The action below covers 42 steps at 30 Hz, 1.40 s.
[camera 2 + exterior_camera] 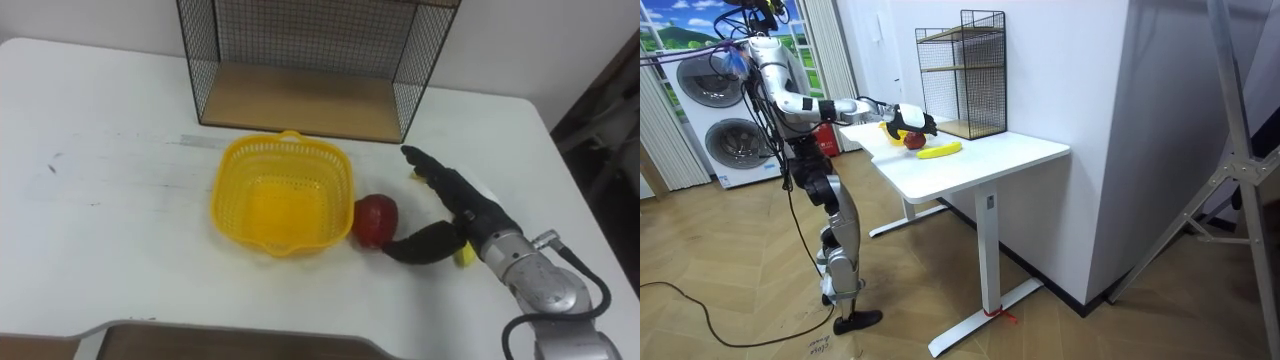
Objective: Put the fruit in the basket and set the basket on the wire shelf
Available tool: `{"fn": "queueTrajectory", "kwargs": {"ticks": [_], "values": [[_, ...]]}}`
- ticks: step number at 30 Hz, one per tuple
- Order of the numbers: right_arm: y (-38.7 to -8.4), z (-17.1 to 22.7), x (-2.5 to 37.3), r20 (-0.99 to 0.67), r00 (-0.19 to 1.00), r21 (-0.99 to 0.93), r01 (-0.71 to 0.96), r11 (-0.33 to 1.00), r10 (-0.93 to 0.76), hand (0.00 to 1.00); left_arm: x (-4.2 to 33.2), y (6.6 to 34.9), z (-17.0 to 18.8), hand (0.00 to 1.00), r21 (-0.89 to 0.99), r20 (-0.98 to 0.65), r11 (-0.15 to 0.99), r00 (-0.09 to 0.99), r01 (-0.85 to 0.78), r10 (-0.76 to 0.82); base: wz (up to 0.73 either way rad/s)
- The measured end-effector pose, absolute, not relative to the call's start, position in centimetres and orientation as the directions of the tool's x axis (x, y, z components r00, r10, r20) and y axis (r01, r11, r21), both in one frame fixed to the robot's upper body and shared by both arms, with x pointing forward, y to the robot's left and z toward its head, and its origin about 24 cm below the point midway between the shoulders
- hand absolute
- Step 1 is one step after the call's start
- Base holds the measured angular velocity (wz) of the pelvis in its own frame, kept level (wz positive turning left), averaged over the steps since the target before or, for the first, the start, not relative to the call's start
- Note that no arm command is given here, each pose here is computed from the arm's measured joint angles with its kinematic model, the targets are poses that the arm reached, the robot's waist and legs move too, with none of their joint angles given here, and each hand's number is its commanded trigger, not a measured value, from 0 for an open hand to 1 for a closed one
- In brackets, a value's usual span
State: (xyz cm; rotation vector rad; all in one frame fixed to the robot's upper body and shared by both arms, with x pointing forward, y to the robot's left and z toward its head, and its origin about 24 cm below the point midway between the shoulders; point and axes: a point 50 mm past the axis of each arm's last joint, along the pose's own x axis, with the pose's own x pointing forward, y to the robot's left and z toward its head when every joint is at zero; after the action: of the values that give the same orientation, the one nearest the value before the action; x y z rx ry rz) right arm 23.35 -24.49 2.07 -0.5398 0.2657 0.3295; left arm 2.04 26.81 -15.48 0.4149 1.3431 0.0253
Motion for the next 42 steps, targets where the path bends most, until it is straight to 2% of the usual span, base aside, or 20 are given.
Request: {"fn": "queueTrajectory", "kwargs": {"ticks": [26,31,42], "values": [[-25.7,-0.2,22.5,-0.442,0.881,-0.45,-0.382,0.807,0.171,0.0,2.2,26.6,-15.5,0.0,0.305,-0.939,0.915,0.241,0.263,0.244,0.0],[-25.7,-0.3,22.8,-0.442,0.881,-0.447,-0.378,0.811,0.168,0.0,1.7,26.7,-15.6,0.0,0.299,-0.945,0.917,0.211,0.263,0.248,0.02],[-25.5,0.1,23.4,-0.431,0.886,-0.466,-0.382,0.798,0.172,0.0,2.1,26.7,-15.6,0.0,0.298,-0.945,0.918,0.219,0.263,0.244,0.02]]}}
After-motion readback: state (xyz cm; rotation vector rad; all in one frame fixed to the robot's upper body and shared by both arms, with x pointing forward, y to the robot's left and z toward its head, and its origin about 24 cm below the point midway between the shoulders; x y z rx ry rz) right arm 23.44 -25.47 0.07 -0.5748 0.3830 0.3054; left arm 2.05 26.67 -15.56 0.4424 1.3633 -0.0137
